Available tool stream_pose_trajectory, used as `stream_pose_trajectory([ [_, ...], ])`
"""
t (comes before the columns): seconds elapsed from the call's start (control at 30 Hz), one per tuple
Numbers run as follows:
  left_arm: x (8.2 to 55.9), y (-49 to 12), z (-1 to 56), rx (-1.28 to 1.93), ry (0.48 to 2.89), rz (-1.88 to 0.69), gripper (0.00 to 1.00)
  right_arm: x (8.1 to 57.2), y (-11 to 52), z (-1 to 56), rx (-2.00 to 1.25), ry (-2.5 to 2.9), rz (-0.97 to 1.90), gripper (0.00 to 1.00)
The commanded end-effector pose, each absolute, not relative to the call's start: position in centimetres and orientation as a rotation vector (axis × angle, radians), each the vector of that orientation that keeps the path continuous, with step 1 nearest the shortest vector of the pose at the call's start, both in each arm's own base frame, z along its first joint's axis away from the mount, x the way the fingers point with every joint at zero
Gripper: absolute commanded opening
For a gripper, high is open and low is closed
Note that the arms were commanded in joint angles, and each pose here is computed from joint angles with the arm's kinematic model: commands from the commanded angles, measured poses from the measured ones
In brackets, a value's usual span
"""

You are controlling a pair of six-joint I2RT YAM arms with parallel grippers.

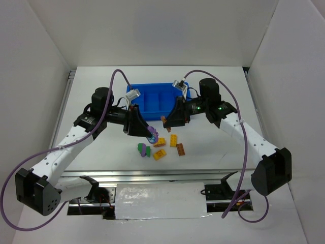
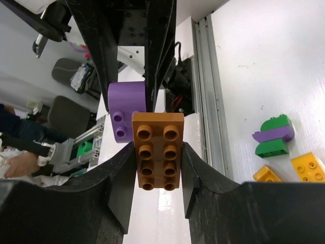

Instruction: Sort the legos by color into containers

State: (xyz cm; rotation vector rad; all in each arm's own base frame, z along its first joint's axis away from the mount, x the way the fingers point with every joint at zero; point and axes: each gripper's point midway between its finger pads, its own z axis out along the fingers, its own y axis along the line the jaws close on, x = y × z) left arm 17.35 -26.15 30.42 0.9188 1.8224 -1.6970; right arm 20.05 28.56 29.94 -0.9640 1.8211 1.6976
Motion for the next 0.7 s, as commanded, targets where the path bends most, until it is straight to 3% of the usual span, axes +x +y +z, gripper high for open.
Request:
stream_pose_trajectory([
  [0.0, 17.0, -26.0, 31.5, 0.975, 1.753, -1.677, 0.00, 19.3, 28.4, 30.2, -1.011, 1.804, 1.729, 0.07],
  [0.3, 19.9, -24.9, 30.0, 0.809, 1.920, -1.376, 0.00, 27.4, 26.5, 26.6, -0.549, 2.103, 1.202, 0.01],
  [0.67, 21.0, -23.0, 29.7, 0.663, 1.901, -1.180, 0.00, 36.8, 20.6, 21.1, -0.123, 2.351, 0.513, 0.00],
])
